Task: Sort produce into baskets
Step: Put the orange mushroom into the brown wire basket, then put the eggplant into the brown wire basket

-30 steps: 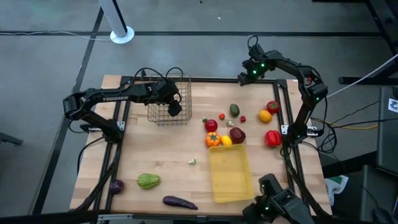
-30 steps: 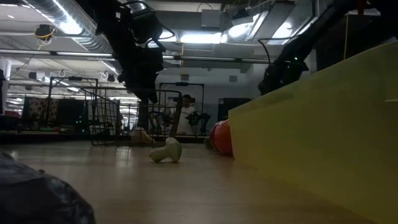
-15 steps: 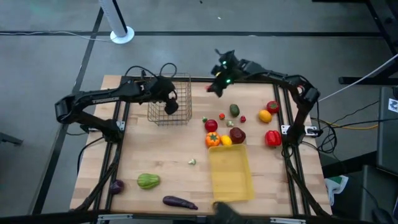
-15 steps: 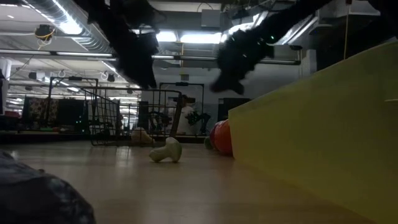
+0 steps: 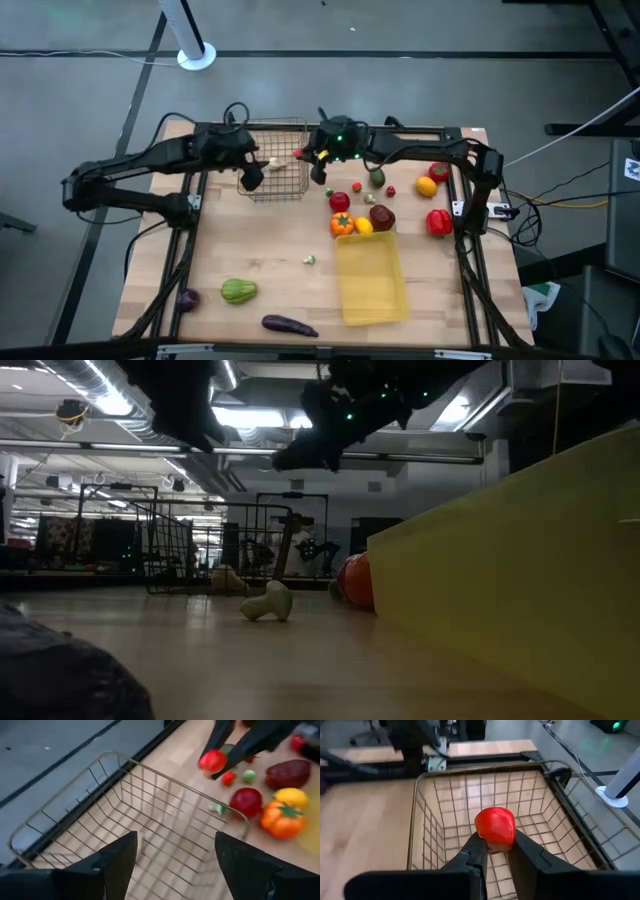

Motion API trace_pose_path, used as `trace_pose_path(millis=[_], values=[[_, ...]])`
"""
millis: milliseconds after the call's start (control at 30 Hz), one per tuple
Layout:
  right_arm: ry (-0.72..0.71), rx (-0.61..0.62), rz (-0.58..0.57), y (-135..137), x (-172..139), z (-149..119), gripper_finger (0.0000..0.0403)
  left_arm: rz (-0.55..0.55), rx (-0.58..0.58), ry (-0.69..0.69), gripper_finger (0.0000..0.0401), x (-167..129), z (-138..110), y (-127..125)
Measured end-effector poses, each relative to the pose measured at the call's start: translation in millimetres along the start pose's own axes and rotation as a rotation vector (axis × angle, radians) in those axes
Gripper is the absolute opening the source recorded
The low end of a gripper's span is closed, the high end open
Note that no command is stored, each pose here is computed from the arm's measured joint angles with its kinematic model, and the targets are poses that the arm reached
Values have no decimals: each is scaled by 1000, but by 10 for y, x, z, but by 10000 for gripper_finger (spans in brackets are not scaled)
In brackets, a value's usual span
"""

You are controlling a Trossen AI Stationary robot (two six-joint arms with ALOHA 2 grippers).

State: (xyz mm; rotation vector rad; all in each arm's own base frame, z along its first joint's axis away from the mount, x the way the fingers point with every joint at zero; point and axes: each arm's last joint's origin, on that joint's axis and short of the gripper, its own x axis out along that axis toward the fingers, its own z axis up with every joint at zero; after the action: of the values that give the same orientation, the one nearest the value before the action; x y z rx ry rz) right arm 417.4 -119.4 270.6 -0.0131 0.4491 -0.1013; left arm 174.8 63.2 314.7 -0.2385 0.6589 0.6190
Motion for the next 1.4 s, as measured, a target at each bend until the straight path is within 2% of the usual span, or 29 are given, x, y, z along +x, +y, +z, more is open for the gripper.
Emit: trace_pose_path(millis=[100,233,367,433,600,700,833,1133,1400], values=[[-2,-32,-14,62,121,-59,60,-27,-10,22,263,-80,-58,-45],[19,-34,-26,102,209,-131,60,-76,36,75,263,-133,-142,-136],[26,-32,-24,96,213,-143,66,-186,72,131,263,-170,-213,-271],[26,-31,-24,95,212,-142,83,-258,56,156,263,-204,-245,-351],[26,-20,-23,95,212,-143,156,-381,-29,253,263,-312,-361,-536],[26,2,-17,97,212,-143,194,-414,-76,320,263,-375,-447,-645],[27,4,-17,97,212,-144,224,-446,-128,395,263,-444,-553,-805],[46,8,-17,94,210,-163,234,-449,-135,539,263,-409,-809,-1254],[68,-14,-15,101,121,-123,234,-623,-12,489,263,-226,-1061,-1943]])
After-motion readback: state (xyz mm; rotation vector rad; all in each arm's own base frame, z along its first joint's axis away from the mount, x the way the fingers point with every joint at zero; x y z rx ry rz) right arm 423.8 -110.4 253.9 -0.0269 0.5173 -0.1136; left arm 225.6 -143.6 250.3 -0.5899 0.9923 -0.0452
